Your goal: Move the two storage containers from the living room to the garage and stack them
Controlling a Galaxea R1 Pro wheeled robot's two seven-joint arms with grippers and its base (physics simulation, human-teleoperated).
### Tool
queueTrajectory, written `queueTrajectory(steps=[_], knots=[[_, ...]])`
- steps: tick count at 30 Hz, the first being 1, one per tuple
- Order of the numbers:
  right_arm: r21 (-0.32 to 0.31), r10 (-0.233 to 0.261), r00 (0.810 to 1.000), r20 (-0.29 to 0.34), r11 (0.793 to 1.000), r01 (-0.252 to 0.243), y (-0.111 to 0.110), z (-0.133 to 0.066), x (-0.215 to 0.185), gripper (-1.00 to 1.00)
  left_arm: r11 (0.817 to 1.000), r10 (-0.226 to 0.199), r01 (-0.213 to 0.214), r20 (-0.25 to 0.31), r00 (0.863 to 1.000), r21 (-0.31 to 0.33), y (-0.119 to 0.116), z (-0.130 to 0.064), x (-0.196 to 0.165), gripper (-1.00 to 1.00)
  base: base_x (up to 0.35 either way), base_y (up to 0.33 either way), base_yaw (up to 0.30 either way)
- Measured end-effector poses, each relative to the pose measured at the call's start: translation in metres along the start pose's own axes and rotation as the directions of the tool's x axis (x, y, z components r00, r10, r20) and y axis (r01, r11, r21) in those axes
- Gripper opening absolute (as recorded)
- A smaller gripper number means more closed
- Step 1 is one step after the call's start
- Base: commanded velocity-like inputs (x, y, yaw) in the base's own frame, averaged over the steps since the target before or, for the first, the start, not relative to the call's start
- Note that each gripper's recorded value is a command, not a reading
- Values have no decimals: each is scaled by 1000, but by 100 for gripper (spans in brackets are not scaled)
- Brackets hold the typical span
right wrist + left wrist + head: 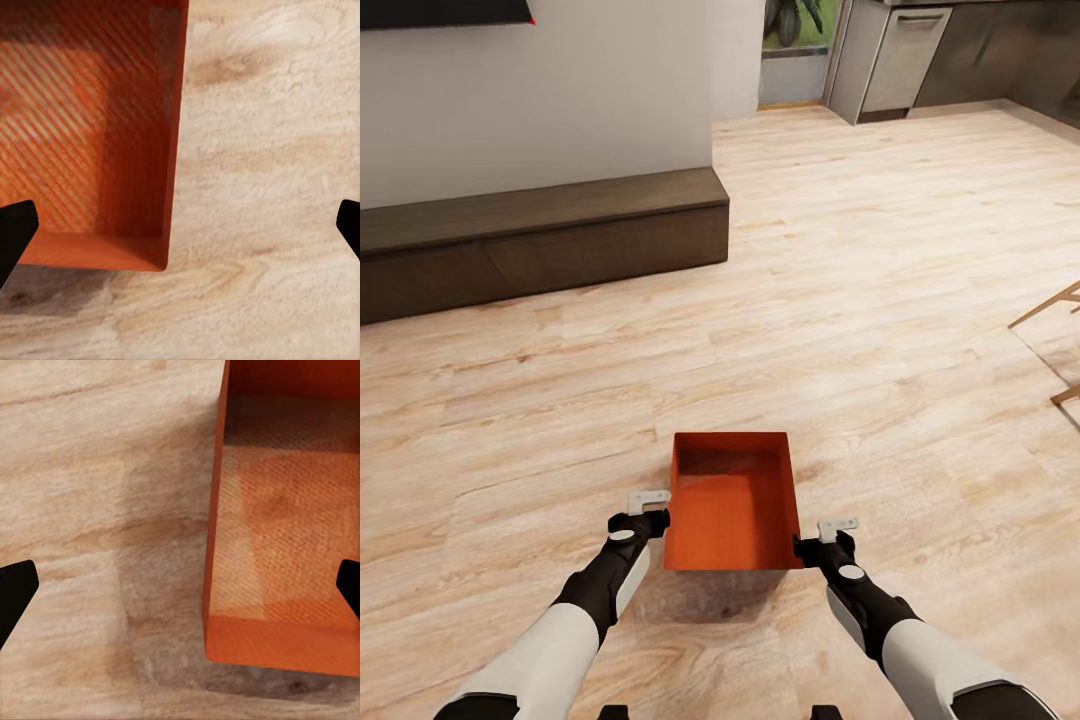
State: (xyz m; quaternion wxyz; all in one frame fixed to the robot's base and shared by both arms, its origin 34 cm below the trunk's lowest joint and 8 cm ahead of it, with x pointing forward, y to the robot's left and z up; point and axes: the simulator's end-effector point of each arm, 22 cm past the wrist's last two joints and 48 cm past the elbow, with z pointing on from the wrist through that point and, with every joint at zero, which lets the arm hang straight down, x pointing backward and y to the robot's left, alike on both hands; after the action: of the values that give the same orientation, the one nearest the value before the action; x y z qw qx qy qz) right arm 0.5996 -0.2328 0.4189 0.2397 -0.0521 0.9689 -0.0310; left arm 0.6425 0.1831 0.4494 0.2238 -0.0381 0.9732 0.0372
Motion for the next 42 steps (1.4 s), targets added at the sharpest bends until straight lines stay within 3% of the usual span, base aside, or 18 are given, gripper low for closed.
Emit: queueTrajectory(steps=[30,42], knots=[[7,8,1000,5,1000,-8,1,45,26,100,1000,-1,1,5,1000,-1,-2,46,23,100,0,0,0],[-25,-29,1000,8,999,29,5,64,38,100,1000,-2,2,6,1000,-1,-3,65,35,100,0,0,0]])
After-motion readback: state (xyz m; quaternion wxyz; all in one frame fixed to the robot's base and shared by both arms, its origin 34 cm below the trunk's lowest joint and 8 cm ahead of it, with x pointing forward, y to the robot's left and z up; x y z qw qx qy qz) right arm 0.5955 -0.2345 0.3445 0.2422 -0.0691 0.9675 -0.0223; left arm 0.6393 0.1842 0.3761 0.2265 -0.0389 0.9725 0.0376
